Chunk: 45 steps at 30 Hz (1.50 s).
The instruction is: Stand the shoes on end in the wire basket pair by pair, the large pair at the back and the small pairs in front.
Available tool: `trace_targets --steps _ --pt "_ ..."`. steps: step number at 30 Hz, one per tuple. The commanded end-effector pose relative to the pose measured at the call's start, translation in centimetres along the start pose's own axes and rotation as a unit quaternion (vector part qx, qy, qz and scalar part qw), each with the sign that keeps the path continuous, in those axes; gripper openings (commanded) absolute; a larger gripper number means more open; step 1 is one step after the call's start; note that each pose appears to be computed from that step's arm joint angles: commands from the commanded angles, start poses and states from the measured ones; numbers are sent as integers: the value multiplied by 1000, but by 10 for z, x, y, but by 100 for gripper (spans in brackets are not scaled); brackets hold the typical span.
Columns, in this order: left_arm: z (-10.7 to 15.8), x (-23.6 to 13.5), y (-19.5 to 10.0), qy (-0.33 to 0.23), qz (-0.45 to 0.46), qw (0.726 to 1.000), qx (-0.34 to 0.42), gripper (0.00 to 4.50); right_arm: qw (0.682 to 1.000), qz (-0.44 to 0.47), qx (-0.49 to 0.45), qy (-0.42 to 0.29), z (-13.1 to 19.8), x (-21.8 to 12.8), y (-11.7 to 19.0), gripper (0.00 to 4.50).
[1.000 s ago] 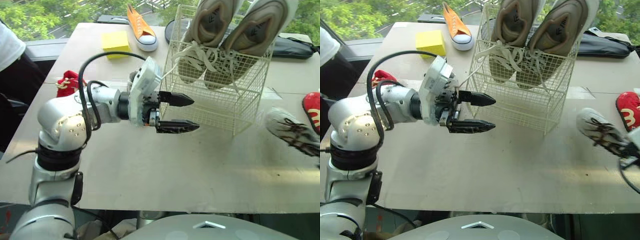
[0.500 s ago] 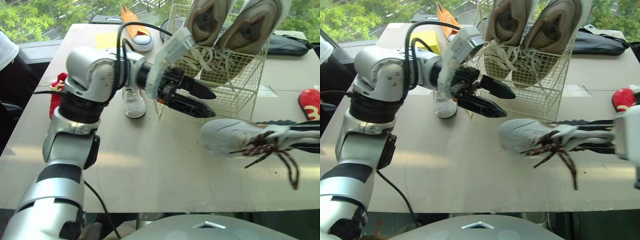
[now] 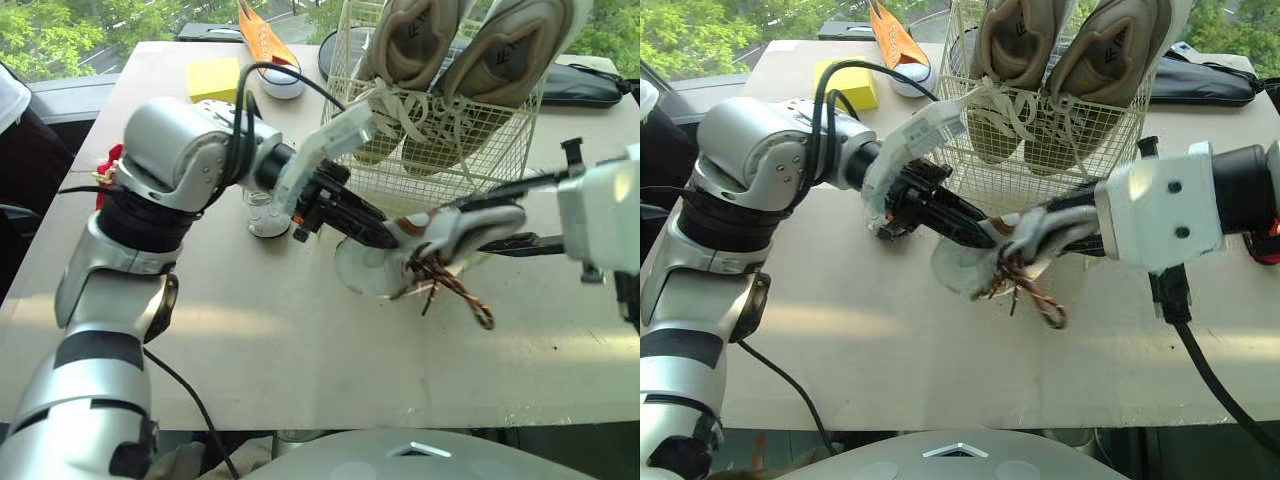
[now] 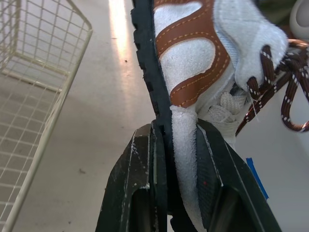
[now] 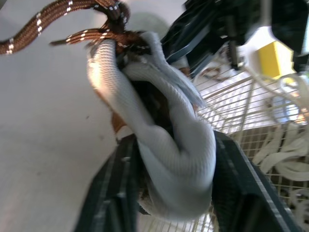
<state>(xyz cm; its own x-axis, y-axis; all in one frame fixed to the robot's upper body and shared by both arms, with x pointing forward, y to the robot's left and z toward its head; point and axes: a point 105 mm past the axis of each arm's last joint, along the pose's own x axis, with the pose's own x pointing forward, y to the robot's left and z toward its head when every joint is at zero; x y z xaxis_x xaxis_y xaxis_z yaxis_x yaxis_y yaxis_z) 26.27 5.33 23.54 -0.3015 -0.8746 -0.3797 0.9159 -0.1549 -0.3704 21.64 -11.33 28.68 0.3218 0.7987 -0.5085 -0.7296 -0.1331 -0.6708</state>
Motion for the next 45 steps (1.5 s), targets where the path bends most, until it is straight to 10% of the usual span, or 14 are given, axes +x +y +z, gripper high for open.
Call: trace_targets --steps 1,4,11,22,33,42,45 --pt "14 -5 -13 -46 -3 998 30 47 996 -90 -1 -22 7 -13 -25 363" --pt "25 -21 -11 -122 34 991 46 47 981 -168 93 -32 -13 -29 -33 450" --pt "36 -39 -4 -218 108 969 53 47 891 -348 178 -233 -9 -77 -69 450" --pt "103 -65 -11 -411 99 902 85 47 884 -232 296 -278 0 -44 -76 450" --pt "91 -32 -10 -349 114 916 162 47 834 -200 391 -333 10 -16 -76 450" --pt "76 -34 1 -320 141 920 178 47 834 -208 398 -320 6 -8 -59 90" --pt "69 -43 2 -320 155 918 175 177 837 -231 390 -308 0 -10 -56 35"
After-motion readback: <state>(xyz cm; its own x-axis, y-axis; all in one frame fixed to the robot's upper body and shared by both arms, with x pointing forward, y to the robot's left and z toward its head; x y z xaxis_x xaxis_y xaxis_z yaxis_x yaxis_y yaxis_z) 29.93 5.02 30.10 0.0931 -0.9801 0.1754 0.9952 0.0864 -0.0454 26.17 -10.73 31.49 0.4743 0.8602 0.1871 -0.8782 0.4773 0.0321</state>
